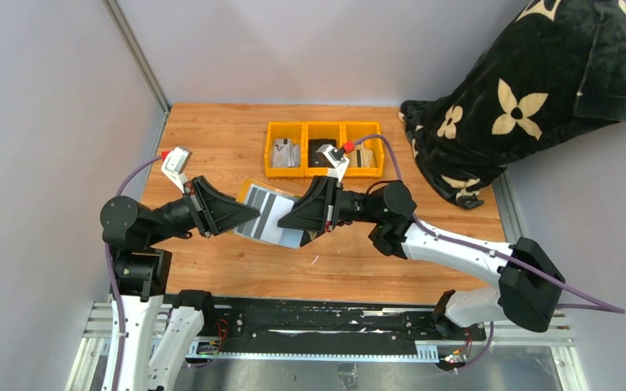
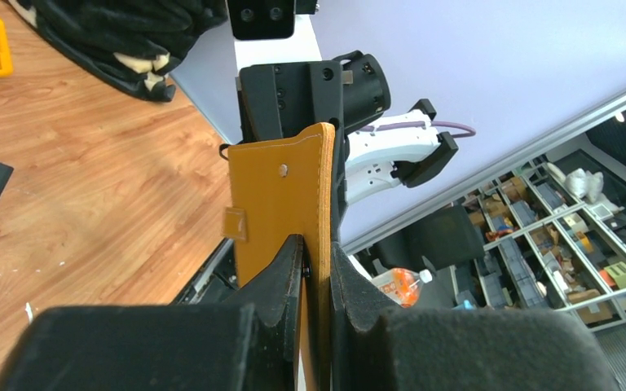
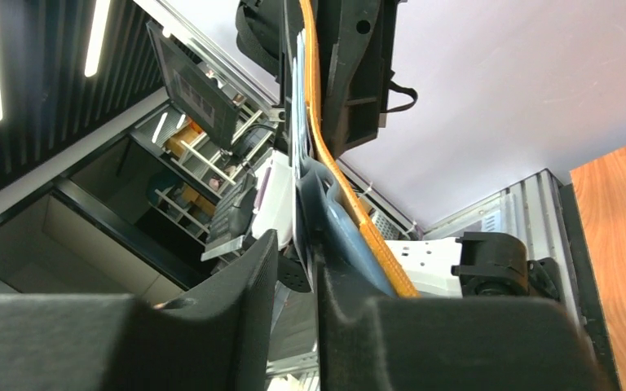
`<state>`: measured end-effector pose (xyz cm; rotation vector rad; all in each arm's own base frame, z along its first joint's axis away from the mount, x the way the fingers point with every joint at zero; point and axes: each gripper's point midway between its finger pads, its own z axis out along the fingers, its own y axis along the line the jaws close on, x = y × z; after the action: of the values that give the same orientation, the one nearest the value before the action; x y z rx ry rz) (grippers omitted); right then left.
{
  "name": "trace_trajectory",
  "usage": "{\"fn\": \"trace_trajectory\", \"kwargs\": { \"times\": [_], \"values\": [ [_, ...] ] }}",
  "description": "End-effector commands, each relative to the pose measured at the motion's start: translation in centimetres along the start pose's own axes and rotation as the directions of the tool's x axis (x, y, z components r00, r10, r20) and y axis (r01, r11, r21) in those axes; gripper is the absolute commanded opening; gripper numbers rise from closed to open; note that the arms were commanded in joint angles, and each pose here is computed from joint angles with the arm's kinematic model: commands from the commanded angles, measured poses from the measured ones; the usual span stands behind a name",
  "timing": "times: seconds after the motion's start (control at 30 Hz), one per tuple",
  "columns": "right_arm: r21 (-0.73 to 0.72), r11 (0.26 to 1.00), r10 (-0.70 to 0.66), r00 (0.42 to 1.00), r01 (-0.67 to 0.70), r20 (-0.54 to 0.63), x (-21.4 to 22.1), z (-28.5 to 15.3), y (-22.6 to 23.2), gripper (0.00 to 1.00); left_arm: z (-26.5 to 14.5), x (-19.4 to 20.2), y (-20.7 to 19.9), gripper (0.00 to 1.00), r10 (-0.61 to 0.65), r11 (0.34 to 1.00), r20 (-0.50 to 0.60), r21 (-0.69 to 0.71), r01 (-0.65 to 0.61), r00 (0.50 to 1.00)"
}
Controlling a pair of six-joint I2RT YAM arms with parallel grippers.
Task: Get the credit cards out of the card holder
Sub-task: Remove the credit card from the card holder, then place the credit card in the storage box.
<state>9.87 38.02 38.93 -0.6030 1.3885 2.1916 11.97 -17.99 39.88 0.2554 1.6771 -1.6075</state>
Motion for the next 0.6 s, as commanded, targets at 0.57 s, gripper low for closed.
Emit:
{"fn": "trace_trajectory", "kwargs": {
  "times": [0.57],
  "values": [
    [0.259,0.960,-0.102,0.995,0.102,-0.013,-2.2,-8.4,-2.2,0.00,-0.5,-0.9,0.8,0.00,0.243,0.964,0.011,-0.112,-0.240,0.970]
  ]
}}
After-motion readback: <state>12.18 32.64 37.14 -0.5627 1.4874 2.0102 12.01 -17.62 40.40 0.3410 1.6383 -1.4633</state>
